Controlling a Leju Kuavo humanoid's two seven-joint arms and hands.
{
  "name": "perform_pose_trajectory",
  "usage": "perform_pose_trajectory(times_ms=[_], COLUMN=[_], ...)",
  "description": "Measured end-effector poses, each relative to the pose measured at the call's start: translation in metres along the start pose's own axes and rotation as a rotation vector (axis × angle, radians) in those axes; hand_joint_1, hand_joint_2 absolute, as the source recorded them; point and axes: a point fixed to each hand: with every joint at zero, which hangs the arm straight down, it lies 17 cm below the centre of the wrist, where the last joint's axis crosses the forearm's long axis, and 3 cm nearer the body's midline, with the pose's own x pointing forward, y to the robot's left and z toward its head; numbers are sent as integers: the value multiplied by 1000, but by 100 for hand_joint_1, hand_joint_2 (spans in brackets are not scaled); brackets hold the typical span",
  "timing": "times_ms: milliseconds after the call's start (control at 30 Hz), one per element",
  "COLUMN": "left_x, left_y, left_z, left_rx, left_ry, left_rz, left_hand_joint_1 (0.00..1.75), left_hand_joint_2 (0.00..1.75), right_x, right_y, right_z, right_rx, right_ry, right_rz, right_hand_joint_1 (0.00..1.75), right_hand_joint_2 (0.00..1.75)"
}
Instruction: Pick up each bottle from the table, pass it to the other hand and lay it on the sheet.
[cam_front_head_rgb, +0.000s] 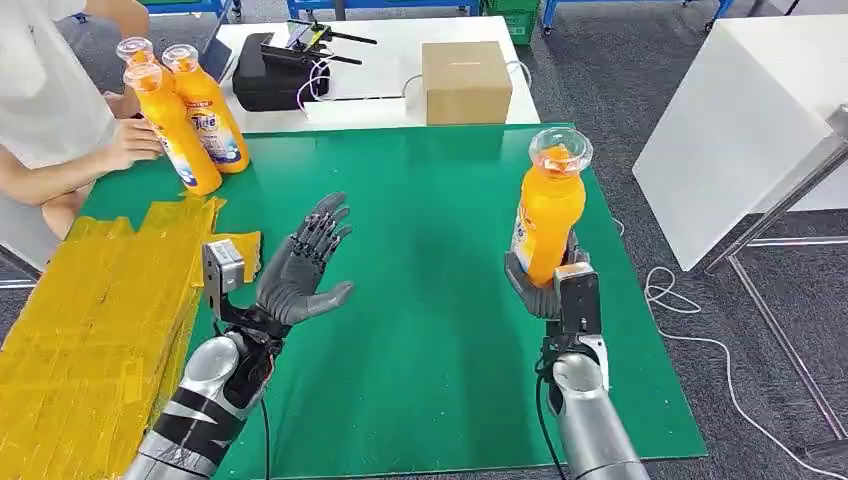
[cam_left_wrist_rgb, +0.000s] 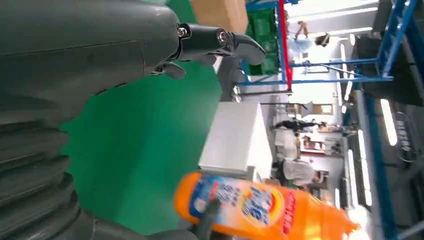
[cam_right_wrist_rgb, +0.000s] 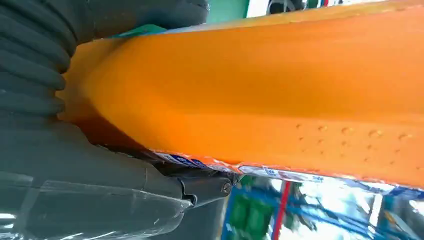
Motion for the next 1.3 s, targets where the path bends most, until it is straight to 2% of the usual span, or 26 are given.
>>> perform_pose_trajectory(times_ms=[267, 733, 967, 1133, 1300], left_x=[-2, -5, -3, -4, -7], left_y=[-2, -3, -14, -17, -17], left_z=[-5, -5, -11, -17, -22], left_rx=[-3, -5, -36, -40, -42], left_ry=[3, 9, -2, -2, 7], left_rz=[12, 16, 34, 16, -25], left_hand_joint_1=[0, 0, 0, 0, 0], left_hand_joint_2=[175, 175, 175, 175, 175], right_x=[-6, -15, -20, -24, -20], right_y=[35, 46, 108, 159, 205], right_z=[-9, -6, -1, 14, 36], right_rx=[60, 87, 241, 365, 491], right_ry=[33, 60, 99, 113, 64], right_rz=[-40, -44, -4, 72, 207], right_hand_joint_1=[175, 175, 175, 175, 175], right_hand_joint_2=[175, 175, 175, 175, 175])
